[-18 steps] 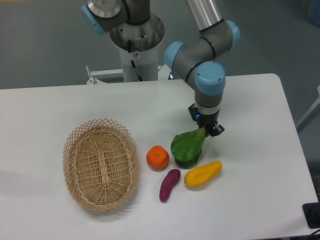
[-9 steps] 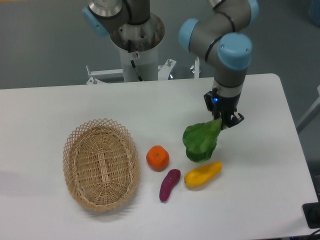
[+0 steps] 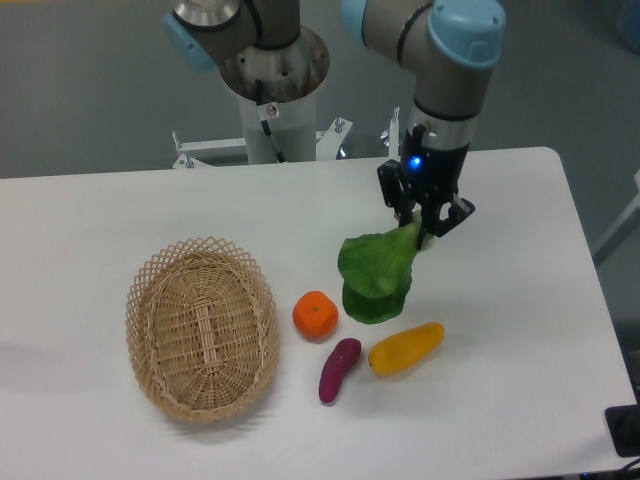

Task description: Pick up the green vegetable from the table

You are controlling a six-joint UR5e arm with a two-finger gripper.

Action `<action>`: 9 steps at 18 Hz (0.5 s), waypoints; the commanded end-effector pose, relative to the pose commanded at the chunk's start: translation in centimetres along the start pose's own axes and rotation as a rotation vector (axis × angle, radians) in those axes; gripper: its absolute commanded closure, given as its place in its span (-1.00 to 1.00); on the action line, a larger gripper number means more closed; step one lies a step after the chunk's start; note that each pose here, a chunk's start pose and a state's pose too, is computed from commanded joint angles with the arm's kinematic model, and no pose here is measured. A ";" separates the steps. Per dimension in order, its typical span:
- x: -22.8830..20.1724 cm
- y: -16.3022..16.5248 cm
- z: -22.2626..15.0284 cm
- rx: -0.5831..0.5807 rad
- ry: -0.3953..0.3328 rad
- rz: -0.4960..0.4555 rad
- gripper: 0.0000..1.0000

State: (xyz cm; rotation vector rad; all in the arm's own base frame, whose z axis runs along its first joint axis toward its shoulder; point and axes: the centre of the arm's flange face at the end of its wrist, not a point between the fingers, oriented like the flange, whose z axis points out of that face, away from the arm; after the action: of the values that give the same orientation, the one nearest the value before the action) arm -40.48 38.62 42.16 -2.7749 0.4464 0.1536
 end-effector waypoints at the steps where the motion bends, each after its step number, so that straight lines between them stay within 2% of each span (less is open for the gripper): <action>1: -0.1 -0.1 -0.1 0.001 -0.003 0.001 0.26; 9: -0.3 -0.4 -0.6 0.003 -0.014 0.006 0.26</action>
State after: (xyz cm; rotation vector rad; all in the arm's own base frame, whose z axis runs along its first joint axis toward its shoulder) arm -40.63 38.88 42.86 -2.7680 0.4506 0.1729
